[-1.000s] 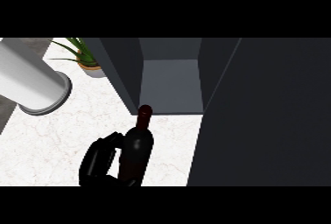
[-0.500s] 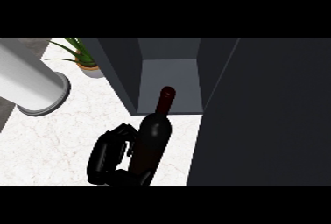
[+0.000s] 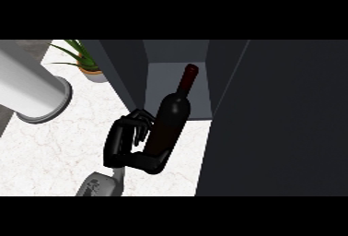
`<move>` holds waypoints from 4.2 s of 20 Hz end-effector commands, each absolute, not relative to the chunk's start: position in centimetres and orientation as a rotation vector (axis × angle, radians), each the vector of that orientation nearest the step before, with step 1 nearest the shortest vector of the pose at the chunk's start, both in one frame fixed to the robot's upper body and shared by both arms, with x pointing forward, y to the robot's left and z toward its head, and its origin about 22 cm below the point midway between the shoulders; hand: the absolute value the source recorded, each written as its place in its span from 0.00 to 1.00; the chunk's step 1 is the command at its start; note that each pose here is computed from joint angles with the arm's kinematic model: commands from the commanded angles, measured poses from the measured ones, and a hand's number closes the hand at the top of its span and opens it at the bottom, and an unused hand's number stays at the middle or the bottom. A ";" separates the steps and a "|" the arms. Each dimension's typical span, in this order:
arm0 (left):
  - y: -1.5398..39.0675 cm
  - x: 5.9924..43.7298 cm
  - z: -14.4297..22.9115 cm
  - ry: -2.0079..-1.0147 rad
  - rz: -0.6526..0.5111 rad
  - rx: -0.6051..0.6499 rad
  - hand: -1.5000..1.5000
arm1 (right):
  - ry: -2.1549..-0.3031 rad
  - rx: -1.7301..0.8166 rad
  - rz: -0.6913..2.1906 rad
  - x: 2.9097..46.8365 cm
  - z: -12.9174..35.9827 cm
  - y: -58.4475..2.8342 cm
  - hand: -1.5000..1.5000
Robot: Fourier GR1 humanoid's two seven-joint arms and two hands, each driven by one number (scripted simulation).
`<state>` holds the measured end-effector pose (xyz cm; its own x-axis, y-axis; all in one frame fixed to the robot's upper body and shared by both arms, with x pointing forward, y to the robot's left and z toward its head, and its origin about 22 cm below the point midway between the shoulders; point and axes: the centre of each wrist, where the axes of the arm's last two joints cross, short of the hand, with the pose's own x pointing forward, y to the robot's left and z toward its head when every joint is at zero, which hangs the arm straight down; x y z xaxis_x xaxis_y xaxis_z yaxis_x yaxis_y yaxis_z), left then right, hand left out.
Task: Pick up the wine, place it into the cabinet and close the cabinet
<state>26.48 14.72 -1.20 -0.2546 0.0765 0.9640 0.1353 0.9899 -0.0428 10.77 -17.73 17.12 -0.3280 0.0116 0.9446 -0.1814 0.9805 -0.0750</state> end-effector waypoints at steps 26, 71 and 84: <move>10.3 37.7 0.1 -1.757 -0.072 -0.119 1.00 | -1.955 0.243 0.143 8.1 19.2 -19.2 0.00; 14.2 44.4 4.5 -1.704 -0.040 0.376 0.00 | -1.957 0.343 0.215 7.7 16.7 -19.1 0.00; 11.2 44.5 6.0 -1.859 0.034 -0.078 1.00 | -1.959 0.313 0.201 7.3 17.3 -19.6 0.00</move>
